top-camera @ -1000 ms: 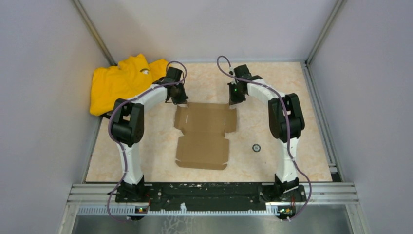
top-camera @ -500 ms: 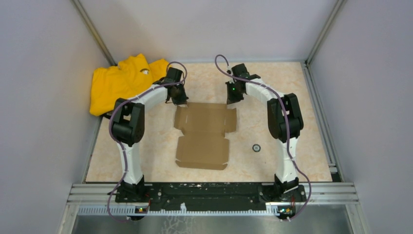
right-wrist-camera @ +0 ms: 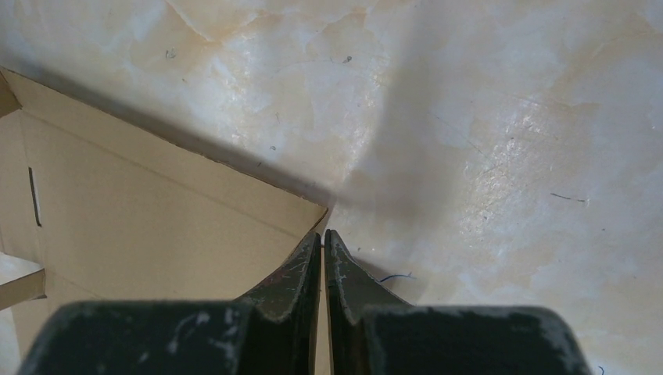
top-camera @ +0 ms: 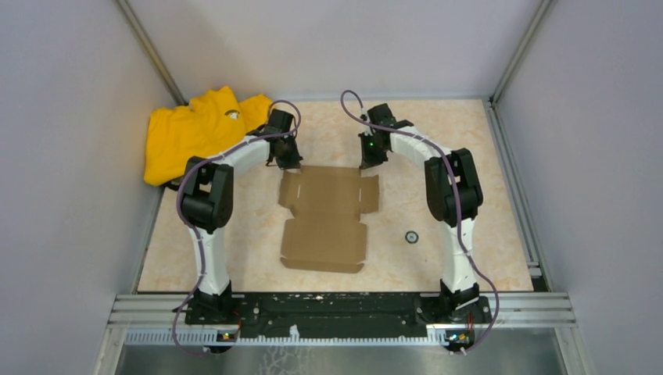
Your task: Fold the paper box
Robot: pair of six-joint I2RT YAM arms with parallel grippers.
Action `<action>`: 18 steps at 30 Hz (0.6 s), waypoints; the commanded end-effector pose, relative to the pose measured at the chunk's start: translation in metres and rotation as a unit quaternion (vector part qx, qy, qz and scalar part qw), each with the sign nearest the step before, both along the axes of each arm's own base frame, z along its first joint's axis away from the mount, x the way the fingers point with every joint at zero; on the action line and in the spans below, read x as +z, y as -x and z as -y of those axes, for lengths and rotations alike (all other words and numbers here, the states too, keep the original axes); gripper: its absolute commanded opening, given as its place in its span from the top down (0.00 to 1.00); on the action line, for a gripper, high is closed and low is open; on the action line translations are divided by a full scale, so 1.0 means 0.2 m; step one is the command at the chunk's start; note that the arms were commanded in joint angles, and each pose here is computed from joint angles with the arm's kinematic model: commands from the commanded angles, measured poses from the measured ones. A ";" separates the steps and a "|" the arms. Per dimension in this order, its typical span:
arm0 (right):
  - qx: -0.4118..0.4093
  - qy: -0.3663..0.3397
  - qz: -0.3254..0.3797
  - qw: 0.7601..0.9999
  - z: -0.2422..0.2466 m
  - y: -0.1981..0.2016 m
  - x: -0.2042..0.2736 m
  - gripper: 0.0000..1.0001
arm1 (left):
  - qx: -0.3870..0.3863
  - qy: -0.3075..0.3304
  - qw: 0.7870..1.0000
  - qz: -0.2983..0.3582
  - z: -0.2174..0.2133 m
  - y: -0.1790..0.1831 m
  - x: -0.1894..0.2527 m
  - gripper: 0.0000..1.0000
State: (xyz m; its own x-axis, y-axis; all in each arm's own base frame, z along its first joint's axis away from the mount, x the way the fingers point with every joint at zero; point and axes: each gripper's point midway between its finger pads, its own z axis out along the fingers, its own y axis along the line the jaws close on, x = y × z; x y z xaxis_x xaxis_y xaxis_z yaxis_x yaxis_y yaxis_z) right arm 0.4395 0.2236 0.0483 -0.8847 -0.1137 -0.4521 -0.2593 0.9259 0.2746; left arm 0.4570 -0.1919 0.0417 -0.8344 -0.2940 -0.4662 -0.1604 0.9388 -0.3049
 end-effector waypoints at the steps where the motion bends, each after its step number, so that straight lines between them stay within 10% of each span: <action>1: 0.009 -0.023 0.030 0.999 -0.10 -0.07 0.11 0.95 | 0.000 0.010 1.000 0.010 0.03 -0.05 0.02 1.00; 18: 0.018 -0.024 0.026 0.999 -0.14 -0.06 0.08 0.94 | -0.005 0.011 1.000 0.010 0.07 -0.05 0.02 1.00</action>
State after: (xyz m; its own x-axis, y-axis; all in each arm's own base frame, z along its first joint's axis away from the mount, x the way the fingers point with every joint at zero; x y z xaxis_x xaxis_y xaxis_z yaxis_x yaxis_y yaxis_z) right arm 0.4420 0.2335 0.0522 -0.8787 -0.1187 -0.4625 -0.2734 0.9192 0.2835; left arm 0.4604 -0.1955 0.0392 -0.8350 -0.2941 -0.4650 -0.1597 0.9383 -0.3066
